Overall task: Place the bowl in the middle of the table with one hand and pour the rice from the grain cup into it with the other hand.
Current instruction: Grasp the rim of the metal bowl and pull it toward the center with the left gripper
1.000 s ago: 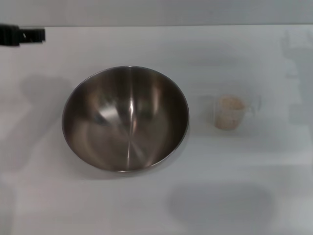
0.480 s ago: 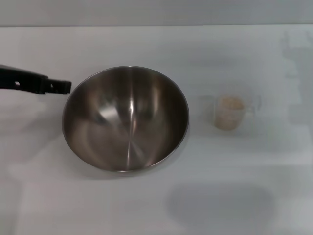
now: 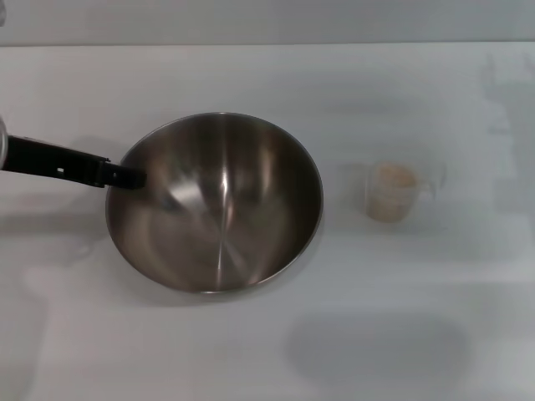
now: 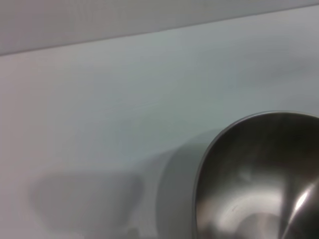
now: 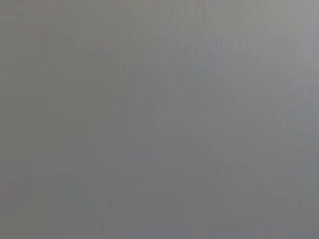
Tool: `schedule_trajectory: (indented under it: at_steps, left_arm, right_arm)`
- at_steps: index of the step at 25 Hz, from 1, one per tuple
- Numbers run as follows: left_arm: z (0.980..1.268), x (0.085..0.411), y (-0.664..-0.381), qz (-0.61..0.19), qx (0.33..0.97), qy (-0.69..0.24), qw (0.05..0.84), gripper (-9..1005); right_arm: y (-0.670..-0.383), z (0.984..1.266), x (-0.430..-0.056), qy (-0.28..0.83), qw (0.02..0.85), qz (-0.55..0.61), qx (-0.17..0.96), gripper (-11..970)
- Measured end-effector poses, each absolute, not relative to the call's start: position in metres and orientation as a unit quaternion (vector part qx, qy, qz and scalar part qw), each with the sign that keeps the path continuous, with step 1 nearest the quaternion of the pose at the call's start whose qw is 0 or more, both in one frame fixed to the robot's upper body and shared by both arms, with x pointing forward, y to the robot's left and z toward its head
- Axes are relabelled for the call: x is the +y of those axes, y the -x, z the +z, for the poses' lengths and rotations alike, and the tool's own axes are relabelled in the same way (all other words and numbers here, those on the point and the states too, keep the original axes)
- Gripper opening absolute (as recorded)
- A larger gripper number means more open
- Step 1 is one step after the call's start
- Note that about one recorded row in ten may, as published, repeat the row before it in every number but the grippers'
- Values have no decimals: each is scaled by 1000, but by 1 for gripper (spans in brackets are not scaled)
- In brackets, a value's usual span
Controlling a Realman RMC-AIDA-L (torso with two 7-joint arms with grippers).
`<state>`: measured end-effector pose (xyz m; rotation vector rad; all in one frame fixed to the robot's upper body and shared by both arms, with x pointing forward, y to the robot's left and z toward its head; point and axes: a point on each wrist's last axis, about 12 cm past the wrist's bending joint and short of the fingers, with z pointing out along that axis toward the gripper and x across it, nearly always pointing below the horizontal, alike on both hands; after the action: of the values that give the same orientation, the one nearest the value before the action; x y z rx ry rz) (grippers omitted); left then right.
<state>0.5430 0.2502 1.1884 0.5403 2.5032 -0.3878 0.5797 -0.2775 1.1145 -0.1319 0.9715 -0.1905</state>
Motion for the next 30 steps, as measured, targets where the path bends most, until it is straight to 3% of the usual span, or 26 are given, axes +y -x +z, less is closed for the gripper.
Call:
schedule_trajectory:
  at_steps: [9,24,30]
  left_arm:
    - [1168,242,-556,-121,938,-211,249,752]
    - [1161,241,-564,-118,939,-217,240,738]
    - [1162,237,-565,-117,937,-232,234,458]
  right_arm:
    - [-580,1115,-277,64,878,-91,465,556]
    - [-581,1115,-277,63,878,-92,465,557]
    - [-581,1115,-278,63,878,-93,465,556]
